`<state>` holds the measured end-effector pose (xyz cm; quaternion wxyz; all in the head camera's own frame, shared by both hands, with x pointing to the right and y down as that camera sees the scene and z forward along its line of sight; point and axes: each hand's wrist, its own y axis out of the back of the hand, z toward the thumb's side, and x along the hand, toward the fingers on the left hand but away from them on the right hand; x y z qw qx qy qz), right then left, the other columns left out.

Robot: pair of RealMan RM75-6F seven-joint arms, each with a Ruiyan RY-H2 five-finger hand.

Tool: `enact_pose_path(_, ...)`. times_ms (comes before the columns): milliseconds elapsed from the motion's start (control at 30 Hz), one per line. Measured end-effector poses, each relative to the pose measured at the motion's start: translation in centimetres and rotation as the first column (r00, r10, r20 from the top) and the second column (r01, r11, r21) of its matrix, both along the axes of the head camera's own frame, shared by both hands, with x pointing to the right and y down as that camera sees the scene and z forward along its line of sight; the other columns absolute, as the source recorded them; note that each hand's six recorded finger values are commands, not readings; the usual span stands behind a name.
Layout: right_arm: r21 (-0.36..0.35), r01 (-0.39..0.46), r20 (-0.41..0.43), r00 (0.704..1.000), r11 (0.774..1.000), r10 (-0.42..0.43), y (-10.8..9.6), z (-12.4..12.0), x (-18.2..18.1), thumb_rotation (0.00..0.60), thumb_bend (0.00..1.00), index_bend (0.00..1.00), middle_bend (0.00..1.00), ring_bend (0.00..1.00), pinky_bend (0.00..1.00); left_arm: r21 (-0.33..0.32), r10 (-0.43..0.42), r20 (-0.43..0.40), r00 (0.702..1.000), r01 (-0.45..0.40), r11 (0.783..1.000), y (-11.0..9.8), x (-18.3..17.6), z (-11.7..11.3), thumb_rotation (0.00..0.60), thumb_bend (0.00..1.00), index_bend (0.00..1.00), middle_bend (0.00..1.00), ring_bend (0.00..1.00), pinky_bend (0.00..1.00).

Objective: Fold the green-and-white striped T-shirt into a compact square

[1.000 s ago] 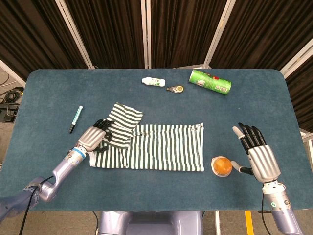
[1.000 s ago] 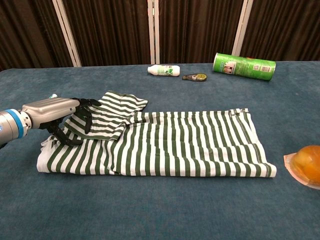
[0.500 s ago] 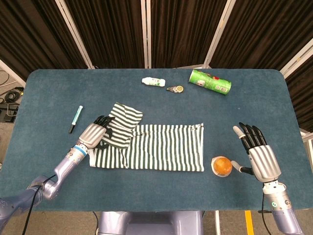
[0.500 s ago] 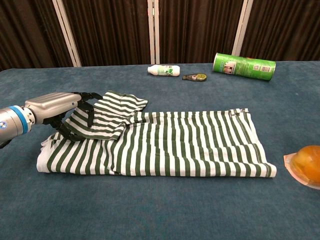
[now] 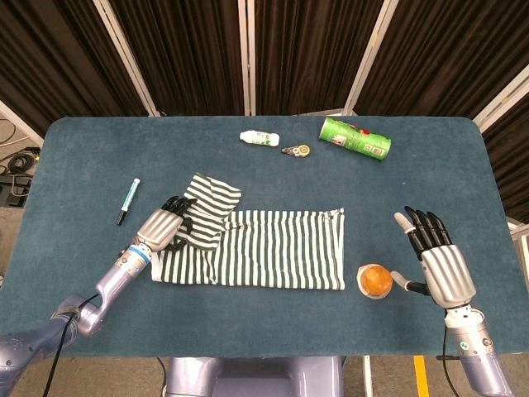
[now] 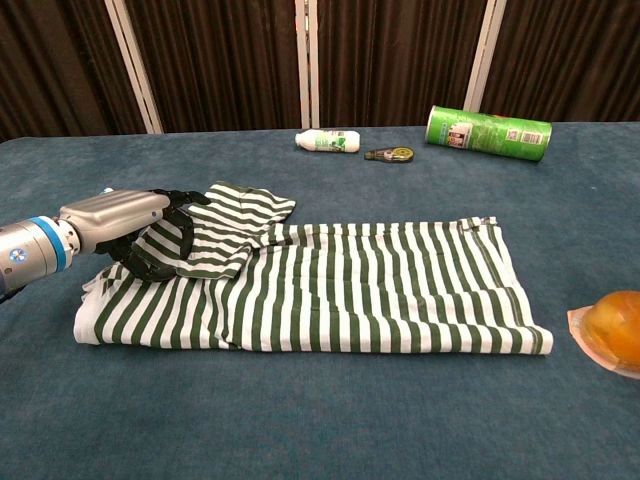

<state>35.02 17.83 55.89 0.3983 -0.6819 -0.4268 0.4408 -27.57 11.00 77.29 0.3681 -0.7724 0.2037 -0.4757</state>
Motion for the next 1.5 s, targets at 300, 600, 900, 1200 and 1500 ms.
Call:
enact_pose_path(300, 0.005, -0.001, 0.006, 1.0, 1.0, 0.001, 0.0, -0.2, 0.0, 0.6, 0.03, 0.12, 0.0, 0.0, 0.0, 0.004, 0.002, -0.009, 1.0, -0.002, 1.0, -0.1, 0.4, 0.0, 0.6, 0.45, 0.53, 0.0, 0.0, 0.0)
enact_pose_path(600, 0.011, -0.001, 0.012, 1.0, 1.0, 0.001, -0.1, -0.4, 0.0, 0.6, 0.03, 0.12, 0.0, 0.0, 0.0, 0.008, -0.004, -0.03, 1.0, 0.004, 1.0, -0.4, 0.9, -0.2, 0.6, 0.46, 0.59, 0.0, 0.0, 0.0)
enact_pose_path(900, 0.013, -0.001, 0.015, 1.0, 1.0, 0.001, -0.1, -0.5, 0.0, 0.6, 0.03, 0.12, 0.0, 0.0, 0.0, 0.014, -0.009, -0.038, 0.999, 0.009, 1.0, -0.6, 1.2, -0.4, 0.6, 0.51, 0.65, 0.0, 0.0, 0.0)
enact_pose_path(1200, 0.014, 0.001, 0.016, 1.0, 1.0, -0.002, 0.0, -0.5, 0.0, 0.6, 0.03, 0.12, 0.0, 0.0, 0.0, 0.02, -0.041, -0.074, 0.996, 0.043, 0.999, -1.4, 1.5, -1.1, 0.6, 0.58, 0.68, 0.0, 0.0, 0.0)
enact_pose_path(1500, 0.009, 0.004, 0.013, 1.0, 1.0, -0.004, 0.0, -0.4, 0.0, 0.6, 0.03, 0.13, 0.0, 0.0, 0.0, 0.031, -0.091, -0.107, 0.99, 0.094, 0.995, -3.6, 1.6, -2.5, 0.6, 0.6, 0.69, 0.0, 0.0, 0.0)
